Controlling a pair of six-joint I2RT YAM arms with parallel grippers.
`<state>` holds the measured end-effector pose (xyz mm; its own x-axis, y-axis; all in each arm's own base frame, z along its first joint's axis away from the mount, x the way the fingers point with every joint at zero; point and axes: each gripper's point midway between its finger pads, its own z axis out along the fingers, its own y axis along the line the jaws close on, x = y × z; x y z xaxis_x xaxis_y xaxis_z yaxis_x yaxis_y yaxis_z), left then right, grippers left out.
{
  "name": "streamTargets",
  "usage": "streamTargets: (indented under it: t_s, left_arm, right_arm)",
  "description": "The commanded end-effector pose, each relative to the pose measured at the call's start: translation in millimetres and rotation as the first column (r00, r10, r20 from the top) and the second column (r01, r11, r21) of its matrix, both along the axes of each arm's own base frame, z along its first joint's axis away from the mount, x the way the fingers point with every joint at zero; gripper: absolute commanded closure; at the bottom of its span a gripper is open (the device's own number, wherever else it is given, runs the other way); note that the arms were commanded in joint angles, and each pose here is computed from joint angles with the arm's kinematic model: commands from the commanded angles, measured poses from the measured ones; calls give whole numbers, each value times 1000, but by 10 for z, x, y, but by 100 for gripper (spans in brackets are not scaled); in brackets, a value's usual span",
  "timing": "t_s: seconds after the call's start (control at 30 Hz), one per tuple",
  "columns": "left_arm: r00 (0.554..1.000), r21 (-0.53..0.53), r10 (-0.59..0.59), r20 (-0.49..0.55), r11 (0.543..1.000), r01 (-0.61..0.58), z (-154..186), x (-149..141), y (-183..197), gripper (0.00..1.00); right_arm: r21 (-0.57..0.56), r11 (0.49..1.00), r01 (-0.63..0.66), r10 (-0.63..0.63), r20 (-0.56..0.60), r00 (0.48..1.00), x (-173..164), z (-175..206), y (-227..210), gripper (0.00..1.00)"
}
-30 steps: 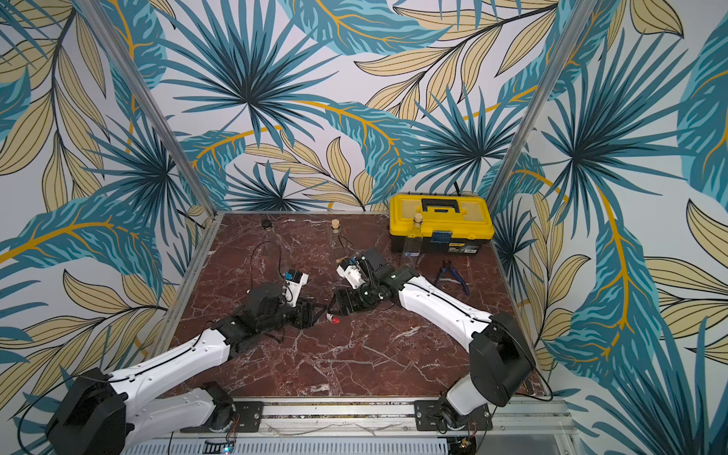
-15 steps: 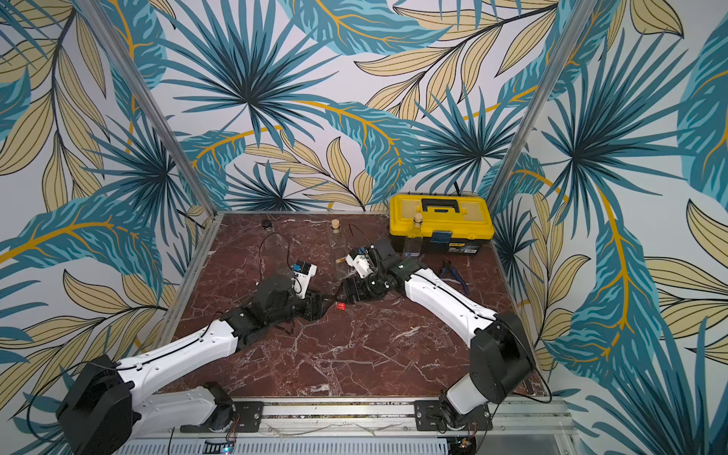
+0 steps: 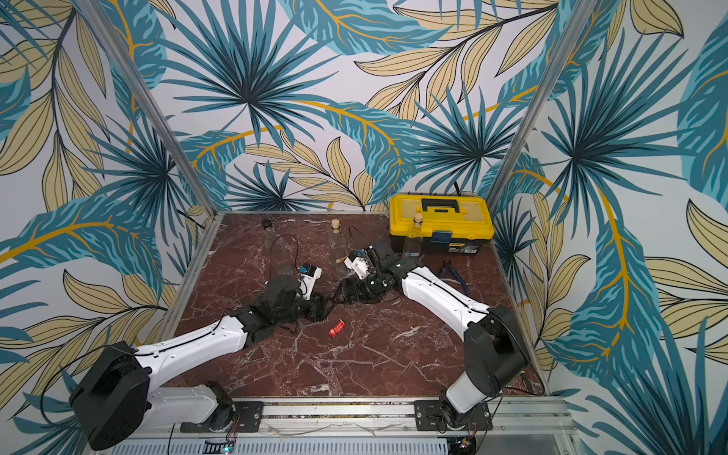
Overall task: Remove the label from the bottle
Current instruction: Place the label at the center of the board.
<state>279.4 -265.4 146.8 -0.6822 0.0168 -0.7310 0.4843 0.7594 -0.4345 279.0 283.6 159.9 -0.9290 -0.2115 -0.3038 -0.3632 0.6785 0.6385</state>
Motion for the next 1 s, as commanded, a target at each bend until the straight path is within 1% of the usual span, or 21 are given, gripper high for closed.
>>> streamTargets:
  t_s: [0.0, 0.07, 0.13, 0.23, 0.3, 0.5, 0.63, 0.77, 0.83, 0.97]
  left_arm:
    - [997, -31, 25, 76, 999, -23, 217, 19, 98, 34]
    - [993, -53, 71, 95, 996, -66, 315, 66, 220, 34]
    - [990, -78, 85, 112, 994, -76, 422, 92, 290, 33]
    - [983, -95, 108, 145, 991, -95, 558, 133, 355, 32]
    - [978, -115, 122, 168, 988, -103, 680, 149, 388, 31]
    - [960, -155, 143, 241, 982, -108, 1051, 222, 417, 28]
    - [940, -177, 178, 290, 976, -131, 1311, 309, 454, 27]
    - [924, -185, 205, 323, 971, -151, 1541, 447, 450, 25]
    - [921, -156, 186, 341, 978, -140, 1550, 526, 394, 25]
    - [909, -100, 161, 385, 986, -132, 1607, 733, 295, 24]
  right_arm:
    - [-80, 996, 35, -34, 14, 999, 24, -68, -140, 16]
    - [-122, 992, 43, -38, 37, 999, 28, -84, -215, 17]
    - [-162, 985, 62, -49, 78, 996, 61, -75, -296, 17]
    - [-199, 976, 92, -65, 139, 988, 101, -46, -399, 19]
    - [-205, 972, 115, -79, 173, 982, 127, -5, -441, 21]
    - [-206, 967, 151, -94, 263, 960, 200, 44, -512, 21]
    - [-198, 970, 140, -75, 302, 950, 288, 93, -467, 18]
    - [-175, 979, 105, -44, 320, 946, 347, 199, -377, 18]
    - [-165, 980, 108, -46, 342, 938, 374, 223, -368, 18]
    - [-102, 990, 94, -54, 342, 938, 336, 333, -307, 18]
